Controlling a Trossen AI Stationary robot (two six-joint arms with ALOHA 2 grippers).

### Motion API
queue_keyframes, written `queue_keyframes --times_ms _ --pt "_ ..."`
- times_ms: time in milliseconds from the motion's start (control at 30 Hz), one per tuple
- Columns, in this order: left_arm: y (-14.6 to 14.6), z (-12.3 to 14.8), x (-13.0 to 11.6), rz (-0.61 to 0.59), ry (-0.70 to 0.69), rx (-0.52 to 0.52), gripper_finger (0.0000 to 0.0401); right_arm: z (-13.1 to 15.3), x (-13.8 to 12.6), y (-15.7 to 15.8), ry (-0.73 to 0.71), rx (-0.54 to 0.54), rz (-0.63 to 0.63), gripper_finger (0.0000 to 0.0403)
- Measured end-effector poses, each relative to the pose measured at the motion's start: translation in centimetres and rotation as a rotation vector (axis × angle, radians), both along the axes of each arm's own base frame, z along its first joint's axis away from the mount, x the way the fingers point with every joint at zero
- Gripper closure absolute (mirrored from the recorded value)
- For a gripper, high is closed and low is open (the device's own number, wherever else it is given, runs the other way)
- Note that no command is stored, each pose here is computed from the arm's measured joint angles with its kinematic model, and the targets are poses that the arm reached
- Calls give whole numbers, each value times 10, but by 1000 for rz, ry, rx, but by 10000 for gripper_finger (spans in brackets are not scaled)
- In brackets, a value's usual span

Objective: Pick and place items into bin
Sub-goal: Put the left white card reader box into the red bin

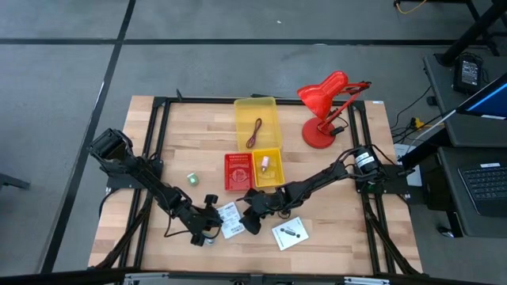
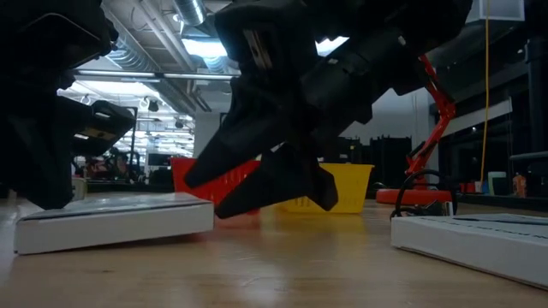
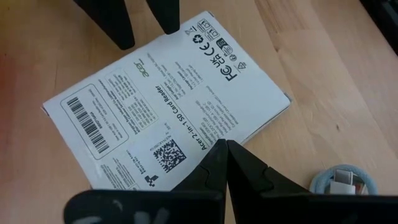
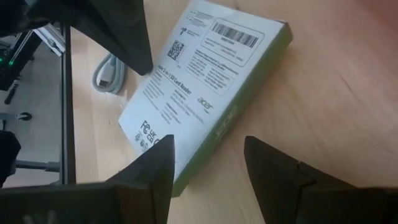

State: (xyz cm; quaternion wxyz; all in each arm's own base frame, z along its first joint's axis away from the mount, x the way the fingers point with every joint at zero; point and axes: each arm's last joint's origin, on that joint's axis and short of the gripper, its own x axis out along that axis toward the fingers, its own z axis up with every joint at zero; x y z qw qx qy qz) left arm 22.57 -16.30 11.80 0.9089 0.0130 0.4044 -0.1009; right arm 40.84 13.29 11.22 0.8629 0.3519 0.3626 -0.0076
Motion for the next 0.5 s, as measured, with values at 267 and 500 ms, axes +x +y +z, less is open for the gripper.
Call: queue_keyframes --times_ms 267,500 --pt "0 0 0 -3 5 -1 399 0 0 0 6 23 -17 229" --pt "0 -1 0 -5 7 -3 399 1 1 0 4 45 -33 229"
